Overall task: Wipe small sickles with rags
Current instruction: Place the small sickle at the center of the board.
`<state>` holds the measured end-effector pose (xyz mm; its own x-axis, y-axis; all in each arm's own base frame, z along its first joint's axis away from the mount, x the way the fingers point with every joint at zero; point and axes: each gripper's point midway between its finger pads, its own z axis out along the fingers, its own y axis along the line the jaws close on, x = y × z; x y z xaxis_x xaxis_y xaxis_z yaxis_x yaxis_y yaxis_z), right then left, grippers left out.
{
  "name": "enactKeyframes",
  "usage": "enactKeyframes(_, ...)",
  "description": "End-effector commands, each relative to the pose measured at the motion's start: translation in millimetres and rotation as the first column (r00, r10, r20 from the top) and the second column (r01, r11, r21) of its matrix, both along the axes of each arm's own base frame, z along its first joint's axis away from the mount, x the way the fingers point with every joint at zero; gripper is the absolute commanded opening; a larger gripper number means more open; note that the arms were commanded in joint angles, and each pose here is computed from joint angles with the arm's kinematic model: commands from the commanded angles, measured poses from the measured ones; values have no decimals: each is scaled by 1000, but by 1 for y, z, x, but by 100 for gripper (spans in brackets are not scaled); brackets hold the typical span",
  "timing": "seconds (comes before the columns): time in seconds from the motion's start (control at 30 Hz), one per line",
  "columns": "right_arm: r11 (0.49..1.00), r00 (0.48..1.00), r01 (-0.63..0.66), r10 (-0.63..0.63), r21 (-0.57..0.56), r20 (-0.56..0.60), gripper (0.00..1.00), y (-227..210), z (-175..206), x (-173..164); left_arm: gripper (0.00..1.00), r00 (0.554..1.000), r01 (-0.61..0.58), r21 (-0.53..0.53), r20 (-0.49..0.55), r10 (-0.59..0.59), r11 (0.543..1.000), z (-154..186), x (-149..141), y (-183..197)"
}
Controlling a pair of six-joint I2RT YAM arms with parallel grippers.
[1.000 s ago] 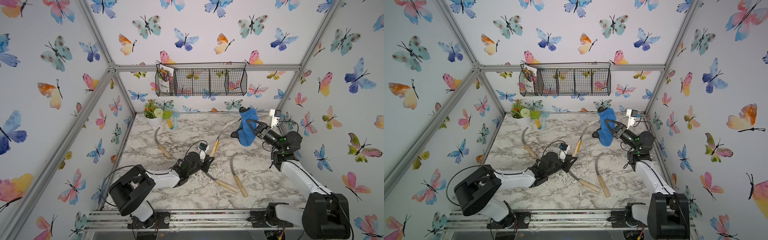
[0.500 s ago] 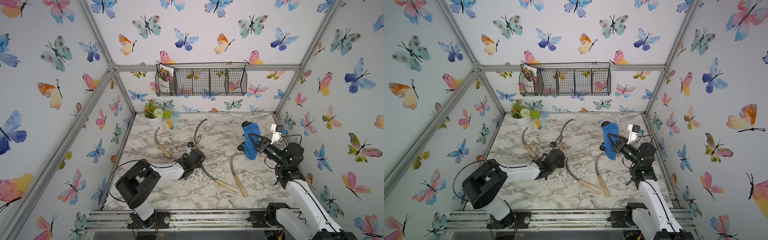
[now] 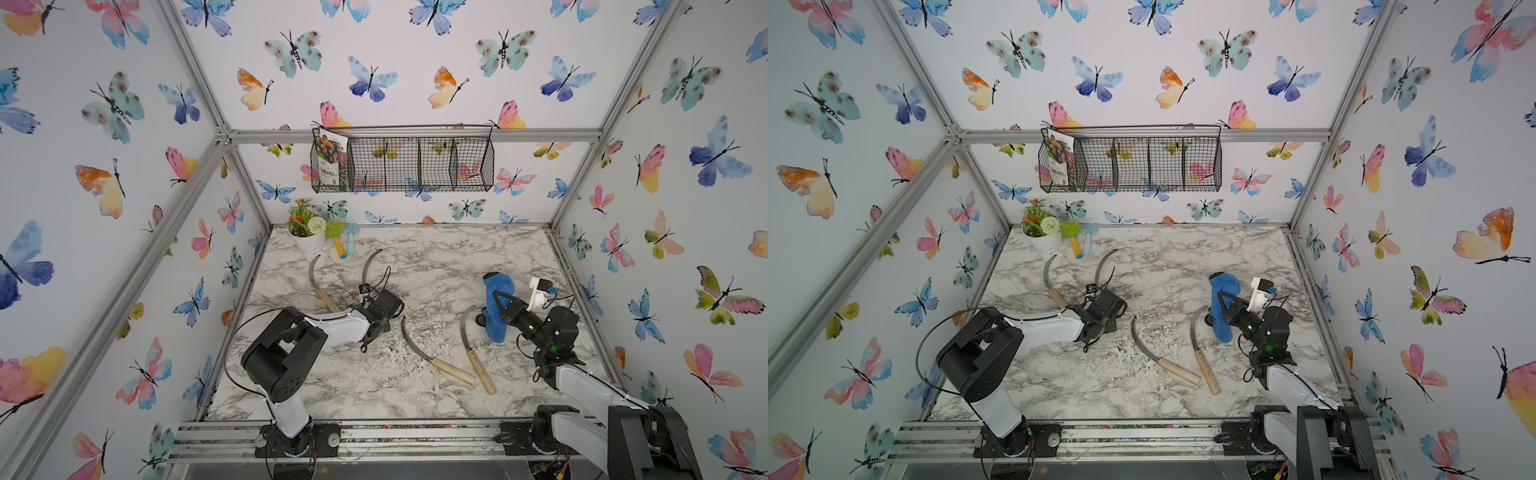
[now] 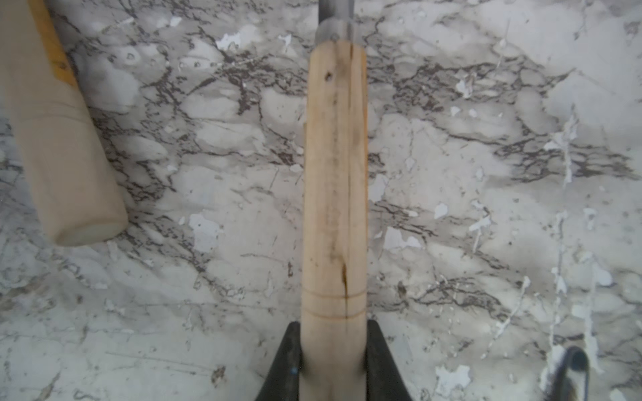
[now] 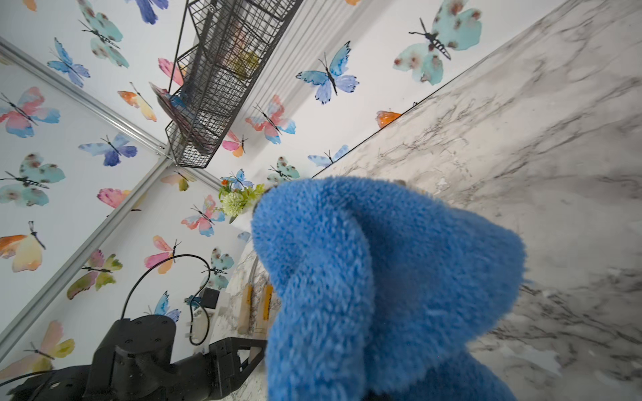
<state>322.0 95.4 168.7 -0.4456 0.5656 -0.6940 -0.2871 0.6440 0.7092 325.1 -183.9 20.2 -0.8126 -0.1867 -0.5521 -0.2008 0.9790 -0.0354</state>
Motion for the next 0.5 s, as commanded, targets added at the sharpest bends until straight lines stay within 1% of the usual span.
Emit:
enactKeyframes(0.0, 996, 983, 83, -76, -36, 166, 2, -13, 39, 11, 0, 993, 63, 89, -102, -54, 994, -14, -3, 2)
enactKeyframes(0.1, 997, 980, 72, -65, -30, 189, 2, -11, 45, 7, 0, 989, 93, 162, -131, -72, 982, -16, 6, 1)
enactKeyframes(0.17, 995, 980, 88, -79, -38, 183, 2, -14, 43, 6, 0, 987, 103, 204, -141, -75, 974, -19, 12, 2)
enactKeyframes(0.23, 993, 980, 109, -100, -44, 174, 2, -17, 41, 5, 0, 982, 131, 224, -164, -95, 966, -24, 16, -1)
enactKeyframes(0.3, 994, 978, 101, -91, -42, 187, 3, -16, 43, 2, 1, 975, 159, 233, -190, -115, 959, -28, 19, -6)
enactKeyframes(0.37, 994, 980, 97, -88, -42, 179, 3, -15, 41, 2, 11, 969, 175, 254, -216, -121, 951, -37, 23, -9)
enactKeyframes(0.47, 997, 984, 68, -62, -31, 167, 2, -11, 39, 1, 37, 966, 178, 269, -229, -117, 947, -40, 29, -13)
